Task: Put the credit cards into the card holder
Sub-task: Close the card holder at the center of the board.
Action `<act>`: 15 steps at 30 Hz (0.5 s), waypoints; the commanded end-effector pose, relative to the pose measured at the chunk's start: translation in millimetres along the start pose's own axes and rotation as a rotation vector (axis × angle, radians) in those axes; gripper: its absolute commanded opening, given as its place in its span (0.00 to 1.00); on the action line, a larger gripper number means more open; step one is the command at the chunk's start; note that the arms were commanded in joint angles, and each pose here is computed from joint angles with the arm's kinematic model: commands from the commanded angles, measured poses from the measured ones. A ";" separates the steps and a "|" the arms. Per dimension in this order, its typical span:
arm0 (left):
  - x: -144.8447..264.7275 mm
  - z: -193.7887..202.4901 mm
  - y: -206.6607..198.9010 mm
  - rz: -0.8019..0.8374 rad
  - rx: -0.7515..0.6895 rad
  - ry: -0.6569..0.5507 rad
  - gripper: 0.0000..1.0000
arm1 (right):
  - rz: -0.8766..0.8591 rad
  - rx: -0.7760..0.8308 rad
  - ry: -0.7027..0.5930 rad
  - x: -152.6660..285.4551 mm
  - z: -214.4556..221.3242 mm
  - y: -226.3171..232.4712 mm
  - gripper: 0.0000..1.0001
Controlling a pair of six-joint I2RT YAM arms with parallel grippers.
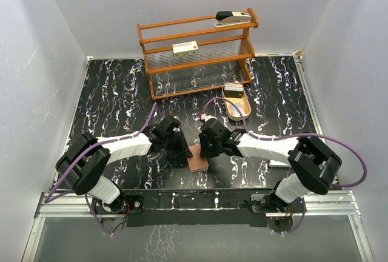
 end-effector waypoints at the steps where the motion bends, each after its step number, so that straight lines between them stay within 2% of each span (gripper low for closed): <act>1: -1.2 5.4 11.0 -0.047 -0.004 0.013 0.16 | -0.052 -0.002 -0.041 -1.4 -16.7 18.5 0.10; 15: -0.2 5.5 10.8 -0.043 -0.005 0.010 0.16 | 0.105 0.007 0.052 -14.7 -3.5 -1.3 0.08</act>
Point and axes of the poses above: each gripper's point midway between its finger pads, its own x axis back along the fingers, its own y axis along the line the jaws close on, z = x × y, the point moved 7 cm from there along x, back along the fingers, and after that the axes turned 2 degrees about -x, right-handed, at the moved point
